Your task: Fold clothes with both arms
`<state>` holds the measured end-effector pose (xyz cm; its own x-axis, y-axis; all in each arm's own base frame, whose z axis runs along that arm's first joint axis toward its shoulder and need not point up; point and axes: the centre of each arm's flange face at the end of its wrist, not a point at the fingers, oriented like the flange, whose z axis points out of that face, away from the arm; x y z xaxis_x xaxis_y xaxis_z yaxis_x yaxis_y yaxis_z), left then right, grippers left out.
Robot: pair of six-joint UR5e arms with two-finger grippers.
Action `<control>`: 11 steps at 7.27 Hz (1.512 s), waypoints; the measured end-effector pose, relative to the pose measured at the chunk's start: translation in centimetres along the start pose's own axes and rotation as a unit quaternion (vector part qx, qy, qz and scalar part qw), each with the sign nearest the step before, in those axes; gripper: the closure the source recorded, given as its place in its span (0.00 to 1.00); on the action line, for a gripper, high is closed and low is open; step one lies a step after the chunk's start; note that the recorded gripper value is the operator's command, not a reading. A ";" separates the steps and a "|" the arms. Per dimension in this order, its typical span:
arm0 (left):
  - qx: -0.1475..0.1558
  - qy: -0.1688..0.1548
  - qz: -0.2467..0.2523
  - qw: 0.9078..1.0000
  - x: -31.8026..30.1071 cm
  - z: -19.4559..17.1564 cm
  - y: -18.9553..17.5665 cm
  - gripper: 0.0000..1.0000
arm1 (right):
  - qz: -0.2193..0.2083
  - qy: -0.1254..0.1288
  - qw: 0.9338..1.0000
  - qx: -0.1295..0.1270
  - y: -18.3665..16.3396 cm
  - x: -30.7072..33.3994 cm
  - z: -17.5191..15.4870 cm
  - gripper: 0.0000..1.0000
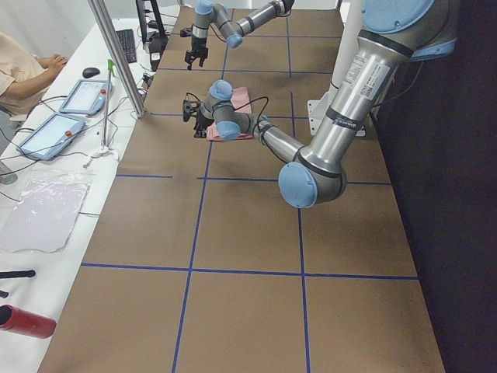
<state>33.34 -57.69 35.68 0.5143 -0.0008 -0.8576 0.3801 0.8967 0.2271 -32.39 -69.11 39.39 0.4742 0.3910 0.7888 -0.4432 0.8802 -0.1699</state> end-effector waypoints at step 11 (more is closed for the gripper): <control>-0.156 -0.095 0.161 0.970 -39.1 -20.6 -9.2 0.00 | -0.262 0.086 0.954 -0.119 -10.7 42.9 -17.5 0.00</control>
<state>-6.13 -56.78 57.59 0.7116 0.2473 -0.6576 -0.0599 0.9540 0.2939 6.01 -57.03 64.71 0.7098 -0.0984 0.6975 0.0640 0.9951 0.0753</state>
